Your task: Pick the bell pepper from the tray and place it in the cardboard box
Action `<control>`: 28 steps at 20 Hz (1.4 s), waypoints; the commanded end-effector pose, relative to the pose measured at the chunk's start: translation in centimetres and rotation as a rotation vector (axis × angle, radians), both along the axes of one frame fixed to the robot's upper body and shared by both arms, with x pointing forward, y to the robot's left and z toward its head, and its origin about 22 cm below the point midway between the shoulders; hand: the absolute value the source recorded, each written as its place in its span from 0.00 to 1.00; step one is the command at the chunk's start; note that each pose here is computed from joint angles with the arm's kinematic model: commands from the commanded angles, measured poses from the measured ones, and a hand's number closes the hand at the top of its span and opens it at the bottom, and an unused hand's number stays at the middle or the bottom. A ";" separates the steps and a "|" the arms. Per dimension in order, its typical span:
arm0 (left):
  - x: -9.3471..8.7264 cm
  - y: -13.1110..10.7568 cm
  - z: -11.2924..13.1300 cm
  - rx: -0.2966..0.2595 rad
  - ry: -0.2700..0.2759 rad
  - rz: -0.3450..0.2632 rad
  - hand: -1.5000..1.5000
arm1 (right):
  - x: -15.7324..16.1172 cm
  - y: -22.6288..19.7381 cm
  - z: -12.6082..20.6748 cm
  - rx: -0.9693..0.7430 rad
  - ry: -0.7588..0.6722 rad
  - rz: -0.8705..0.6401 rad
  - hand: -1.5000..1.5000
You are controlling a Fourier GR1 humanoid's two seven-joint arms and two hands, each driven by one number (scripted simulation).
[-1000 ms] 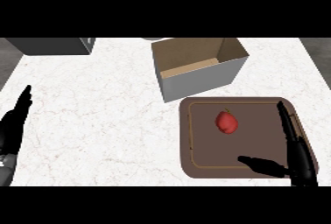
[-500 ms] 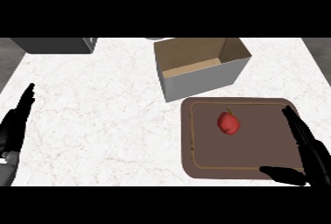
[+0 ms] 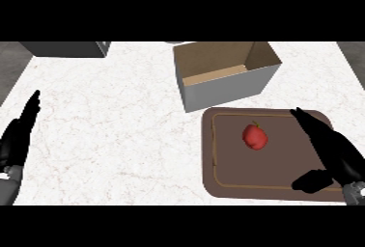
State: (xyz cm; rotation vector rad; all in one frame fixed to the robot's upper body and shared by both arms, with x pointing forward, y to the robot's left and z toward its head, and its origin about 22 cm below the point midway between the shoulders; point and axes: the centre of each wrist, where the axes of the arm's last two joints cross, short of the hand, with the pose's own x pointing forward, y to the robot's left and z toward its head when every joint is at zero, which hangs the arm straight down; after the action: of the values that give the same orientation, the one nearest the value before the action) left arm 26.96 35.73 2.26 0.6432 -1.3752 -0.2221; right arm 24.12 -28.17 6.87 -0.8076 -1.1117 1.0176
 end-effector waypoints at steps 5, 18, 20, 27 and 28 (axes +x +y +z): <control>-1.2 -1.0 -0.4 -0.014 0.004 -0.001 0.50 | 5.1 3.3 0.8 -0.035 0.191 -0.019 0.00; -0.8 -0.5 -1.6 -0.023 0.020 0.014 0.50 | 5.9 5.6 -2.0 -0.114 0.233 -0.003 0.00; -1.4 0.6 0.0 -0.007 -0.003 0.009 0.50 | 6.4 6.7 -2.6 -0.066 0.208 0.011 0.00; -0.6 0.2 0.1 -0.006 0.001 0.009 0.50 | 5.6 9.4 -0.2 -0.015 0.206 0.091 0.00; -1.8 0.4 -0.8 0.011 -0.001 0.017 0.50 | 4.2 7.7 -1.7 -0.030 0.180 0.098 0.00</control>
State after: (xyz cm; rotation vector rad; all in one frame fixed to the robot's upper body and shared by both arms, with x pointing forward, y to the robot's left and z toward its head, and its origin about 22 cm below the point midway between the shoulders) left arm 26.03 35.75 1.38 0.6486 -1.3697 -0.2095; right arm 29.58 -20.62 5.87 -0.6876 -0.9554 1.1478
